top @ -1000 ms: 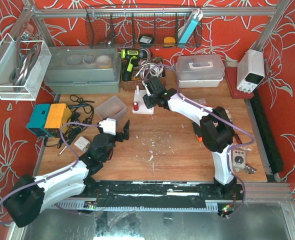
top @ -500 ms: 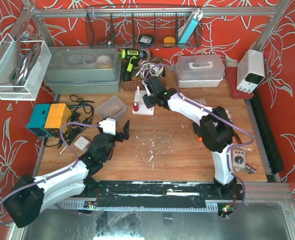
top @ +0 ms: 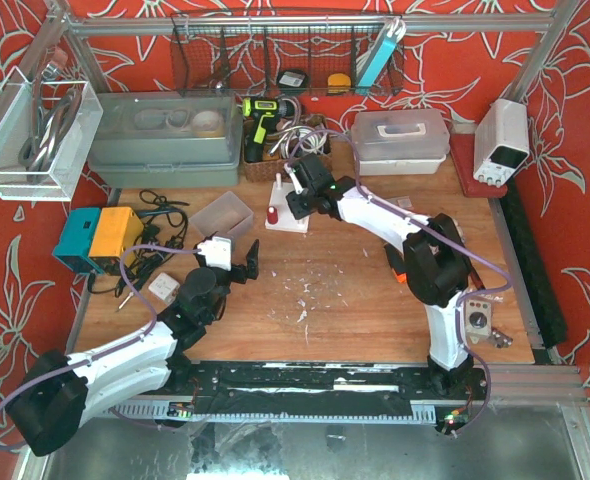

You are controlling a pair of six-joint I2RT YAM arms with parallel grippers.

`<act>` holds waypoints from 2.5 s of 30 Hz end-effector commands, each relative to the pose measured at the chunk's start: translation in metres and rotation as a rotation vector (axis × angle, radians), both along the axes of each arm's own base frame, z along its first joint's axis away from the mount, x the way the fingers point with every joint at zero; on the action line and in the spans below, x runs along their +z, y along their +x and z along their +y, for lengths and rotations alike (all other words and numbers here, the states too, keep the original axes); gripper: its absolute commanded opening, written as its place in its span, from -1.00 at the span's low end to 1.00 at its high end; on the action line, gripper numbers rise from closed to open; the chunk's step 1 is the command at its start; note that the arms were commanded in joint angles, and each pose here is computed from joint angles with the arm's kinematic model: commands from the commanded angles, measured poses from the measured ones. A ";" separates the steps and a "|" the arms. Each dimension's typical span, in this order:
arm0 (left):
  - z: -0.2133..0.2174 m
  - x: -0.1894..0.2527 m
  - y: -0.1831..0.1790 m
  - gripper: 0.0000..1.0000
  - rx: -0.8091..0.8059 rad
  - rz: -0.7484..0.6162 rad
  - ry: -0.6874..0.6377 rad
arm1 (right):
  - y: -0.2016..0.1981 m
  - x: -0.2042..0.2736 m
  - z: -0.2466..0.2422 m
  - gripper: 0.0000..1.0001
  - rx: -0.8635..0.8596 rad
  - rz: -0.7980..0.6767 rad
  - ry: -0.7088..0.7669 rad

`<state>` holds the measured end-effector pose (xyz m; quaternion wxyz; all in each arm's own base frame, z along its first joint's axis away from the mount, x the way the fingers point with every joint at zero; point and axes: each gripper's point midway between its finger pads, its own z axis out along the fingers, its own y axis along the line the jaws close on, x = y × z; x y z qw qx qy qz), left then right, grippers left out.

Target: Install the large spring

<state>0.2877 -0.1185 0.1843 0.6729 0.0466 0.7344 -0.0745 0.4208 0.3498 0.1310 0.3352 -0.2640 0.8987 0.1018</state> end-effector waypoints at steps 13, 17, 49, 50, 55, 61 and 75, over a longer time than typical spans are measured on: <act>0.002 0.013 0.001 1.00 0.011 -0.039 -0.021 | -0.008 -0.002 -0.010 -1.00 0.011 0.006 -0.058; 0.002 0.013 0.000 1.00 0.011 -0.038 -0.019 | -0.006 -0.015 -0.008 -1.00 0.017 0.019 -0.073; 0.023 0.059 0.081 0.73 -0.029 0.395 0.106 | -0.115 0.081 -0.101 0.73 -0.020 -0.106 0.122; 0.026 0.049 0.085 0.69 -0.043 0.443 0.152 | -0.117 0.081 -0.100 0.78 -0.017 -0.118 0.144; 0.043 -0.010 0.107 0.11 -0.121 0.657 0.250 | -0.121 0.082 -0.094 0.98 -0.001 -0.102 0.187; 0.038 -0.040 0.125 -0.42 -0.280 0.754 0.319 | -0.133 0.078 -0.074 0.97 0.089 -0.012 0.241; 0.051 -0.105 0.134 -0.19 -0.345 0.987 0.392 | -0.132 0.085 -0.080 0.97 0.061 -0.060 0.266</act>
